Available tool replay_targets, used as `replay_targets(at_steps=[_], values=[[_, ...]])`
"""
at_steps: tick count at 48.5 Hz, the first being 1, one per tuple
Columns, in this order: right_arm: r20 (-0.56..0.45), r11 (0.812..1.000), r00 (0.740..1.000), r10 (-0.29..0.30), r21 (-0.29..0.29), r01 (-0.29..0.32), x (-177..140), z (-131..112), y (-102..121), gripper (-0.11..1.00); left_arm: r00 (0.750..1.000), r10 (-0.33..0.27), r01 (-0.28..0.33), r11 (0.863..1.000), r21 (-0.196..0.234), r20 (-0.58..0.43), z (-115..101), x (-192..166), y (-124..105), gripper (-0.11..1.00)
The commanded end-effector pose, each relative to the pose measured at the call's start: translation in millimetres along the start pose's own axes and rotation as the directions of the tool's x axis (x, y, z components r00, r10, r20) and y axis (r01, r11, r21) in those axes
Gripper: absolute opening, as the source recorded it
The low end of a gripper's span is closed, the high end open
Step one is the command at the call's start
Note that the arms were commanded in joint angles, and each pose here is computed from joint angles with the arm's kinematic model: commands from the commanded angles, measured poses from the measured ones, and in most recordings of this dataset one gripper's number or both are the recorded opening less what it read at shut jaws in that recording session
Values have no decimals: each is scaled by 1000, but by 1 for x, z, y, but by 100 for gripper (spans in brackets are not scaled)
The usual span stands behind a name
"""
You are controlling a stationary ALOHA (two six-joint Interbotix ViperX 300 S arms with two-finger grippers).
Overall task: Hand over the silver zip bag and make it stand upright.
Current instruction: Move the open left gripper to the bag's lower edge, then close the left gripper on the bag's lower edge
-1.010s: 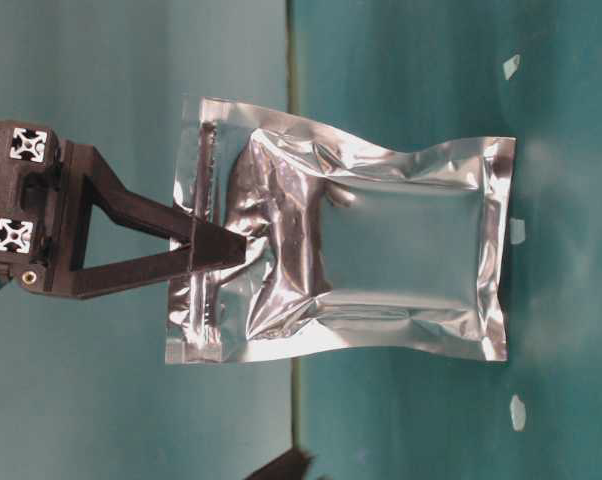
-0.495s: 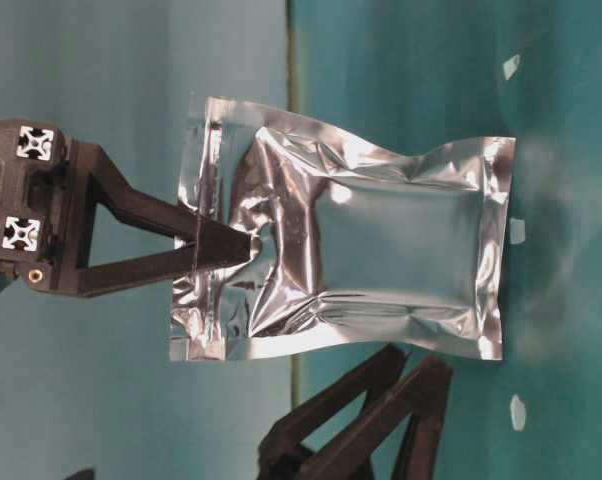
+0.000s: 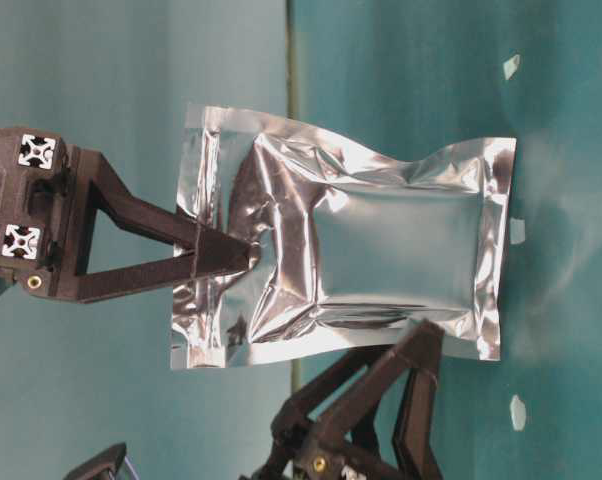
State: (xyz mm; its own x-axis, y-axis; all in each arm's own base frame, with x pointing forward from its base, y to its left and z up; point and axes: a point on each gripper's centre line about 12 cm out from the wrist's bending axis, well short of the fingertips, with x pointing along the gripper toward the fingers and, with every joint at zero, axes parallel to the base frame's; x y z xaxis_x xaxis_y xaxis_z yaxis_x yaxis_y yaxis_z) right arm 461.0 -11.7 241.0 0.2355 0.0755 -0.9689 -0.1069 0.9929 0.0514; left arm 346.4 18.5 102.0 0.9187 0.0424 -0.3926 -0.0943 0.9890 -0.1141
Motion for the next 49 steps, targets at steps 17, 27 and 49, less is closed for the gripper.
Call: replay_targets(at_steps=[17, 27, 49], values=[[25, 1000, 1000, -5, -4, 5, -9, 2, 0, 7, 999, -35, 35, 999, 12, 42, 10, 29, -13, 93], [25, 1000, 1000, -5, -4, 5, -9, 2, 0, 7, 999, -35, 34, 999, 17, 37, 8, 39, -13, 93], [27, 1000, 1000, -5, -2, 5, -9, 2, 0, 7, 996, -37, 36, 999, 13, 83, 6, 41, -11, 91]])
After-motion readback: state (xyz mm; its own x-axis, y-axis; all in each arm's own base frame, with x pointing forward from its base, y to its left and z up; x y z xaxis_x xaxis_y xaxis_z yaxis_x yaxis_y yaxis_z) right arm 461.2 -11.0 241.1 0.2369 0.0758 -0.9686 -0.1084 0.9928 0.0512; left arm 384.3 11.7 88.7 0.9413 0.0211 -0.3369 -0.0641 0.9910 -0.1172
